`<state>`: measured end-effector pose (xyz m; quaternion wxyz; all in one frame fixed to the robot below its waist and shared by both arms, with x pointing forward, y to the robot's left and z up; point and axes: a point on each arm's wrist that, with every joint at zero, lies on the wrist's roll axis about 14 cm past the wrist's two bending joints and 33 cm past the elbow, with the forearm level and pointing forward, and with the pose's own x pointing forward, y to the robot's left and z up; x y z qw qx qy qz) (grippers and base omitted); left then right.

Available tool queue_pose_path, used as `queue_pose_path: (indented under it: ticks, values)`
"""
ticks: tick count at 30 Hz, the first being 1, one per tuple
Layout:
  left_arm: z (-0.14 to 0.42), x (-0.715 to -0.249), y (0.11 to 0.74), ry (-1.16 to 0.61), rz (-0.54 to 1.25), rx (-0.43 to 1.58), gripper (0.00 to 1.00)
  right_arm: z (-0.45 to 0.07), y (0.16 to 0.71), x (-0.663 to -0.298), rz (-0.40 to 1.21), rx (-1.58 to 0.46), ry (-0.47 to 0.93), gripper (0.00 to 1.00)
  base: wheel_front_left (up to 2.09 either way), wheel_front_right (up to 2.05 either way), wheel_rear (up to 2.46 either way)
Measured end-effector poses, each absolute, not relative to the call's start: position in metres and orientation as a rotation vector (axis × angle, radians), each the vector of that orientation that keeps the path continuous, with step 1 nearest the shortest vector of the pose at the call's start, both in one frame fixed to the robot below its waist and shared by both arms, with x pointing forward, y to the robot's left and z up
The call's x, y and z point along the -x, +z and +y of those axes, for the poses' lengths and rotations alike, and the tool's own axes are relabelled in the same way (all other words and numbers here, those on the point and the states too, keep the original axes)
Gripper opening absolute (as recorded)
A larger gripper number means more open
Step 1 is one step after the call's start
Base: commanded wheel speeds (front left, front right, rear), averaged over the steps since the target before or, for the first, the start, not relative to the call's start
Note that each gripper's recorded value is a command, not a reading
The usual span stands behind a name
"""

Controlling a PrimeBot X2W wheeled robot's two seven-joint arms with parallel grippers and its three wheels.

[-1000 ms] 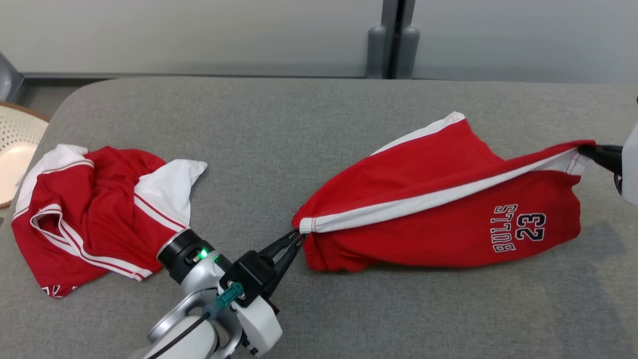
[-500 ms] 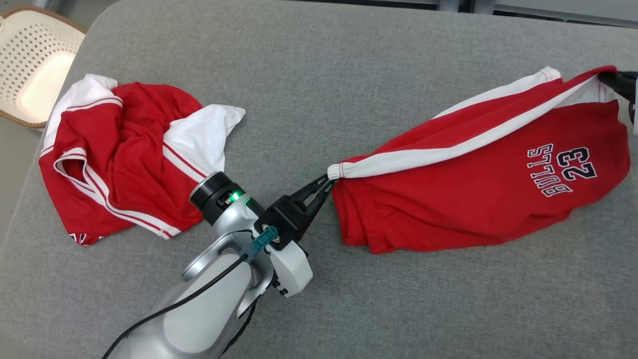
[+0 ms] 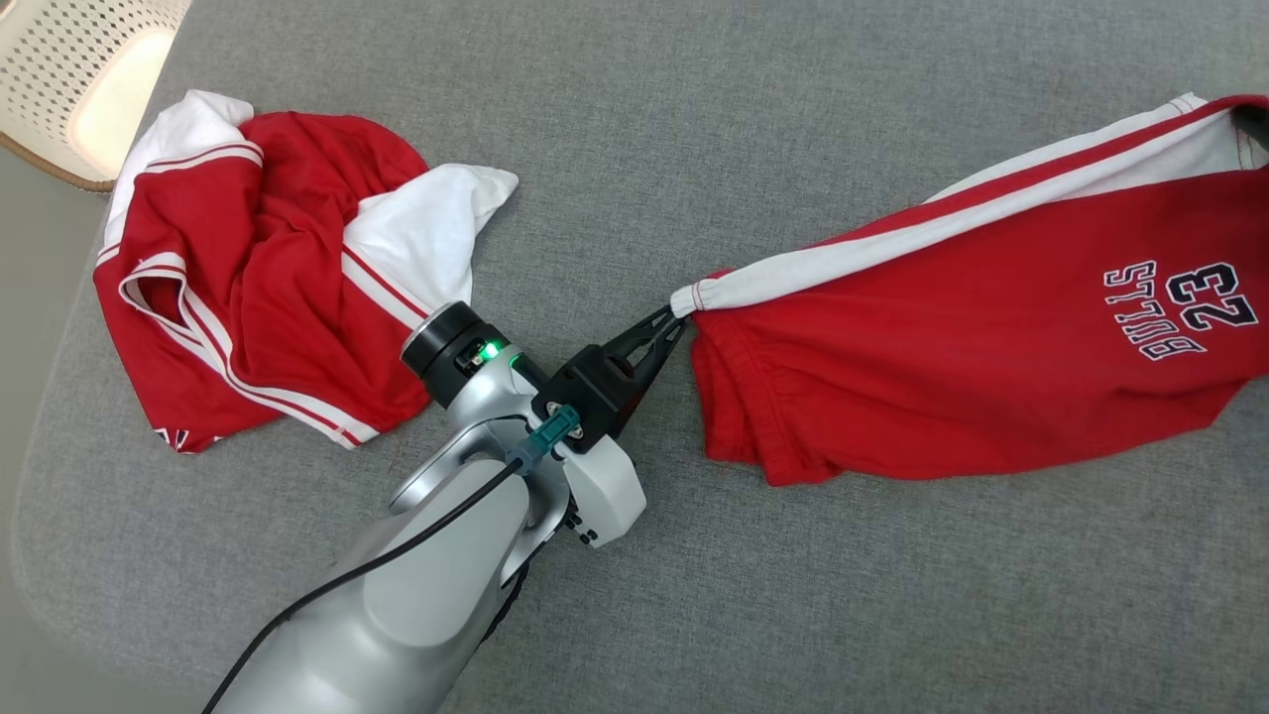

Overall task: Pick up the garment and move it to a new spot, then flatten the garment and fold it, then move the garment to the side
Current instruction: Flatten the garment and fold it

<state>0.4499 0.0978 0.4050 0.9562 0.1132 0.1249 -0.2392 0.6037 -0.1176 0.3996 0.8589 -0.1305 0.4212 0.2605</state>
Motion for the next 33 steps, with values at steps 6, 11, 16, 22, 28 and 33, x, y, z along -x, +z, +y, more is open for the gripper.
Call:
queue_pose_path:
  ticks: [6, 11, 16, 22, 28, 33]
  values:
    - [0.104, -0.454, 0.394, -0.463, 0.283, -0.238, 1.00, -0.114, 0.406, -0.624, 0.785, 0.271, 0.537, 1.00, 0.00, 0.00, 0.00]
    - [0.107, -0.455, 0.391, -0.440, 0.292, -0.250, 1.00, -0.115, 0.404, -0.624, 0.764, 0.266, 0.526, 1.00, 0.00, 0.00, 0.00]
    - [0.116, -0.463, 0.408, -0.379, 0.244, -0.244, 1.00, -0.111, 0.433, -0.630, 0.599, 0.229, 0.525, 1.00, 0.00, 0.00, 0.00]
    - [0.133, -0.474, 0.459, -0.244, 0.095, -0.172, 1.00, -0.105, 0.464, -0.614, 0.405, 0.152, 0.535, 1.00, 0.00, 0.00, 0.00]
    - [0.148, -0.464, 0.500, -0.132, -0.026, -0.095, 1.00, -0.111, 0.503, -0.590, 0.178, 0.110, 0.524, 1.00, 0.00, 0.00, 0.00]
    - [0.160, -0.450, 0.522, -0.040, -0.092, -0.008, 1.00, -0.109, 0.520, -0.560, 0.087, -0.029, 0.492, 1.00, 0.00, 0.00, 0.00]
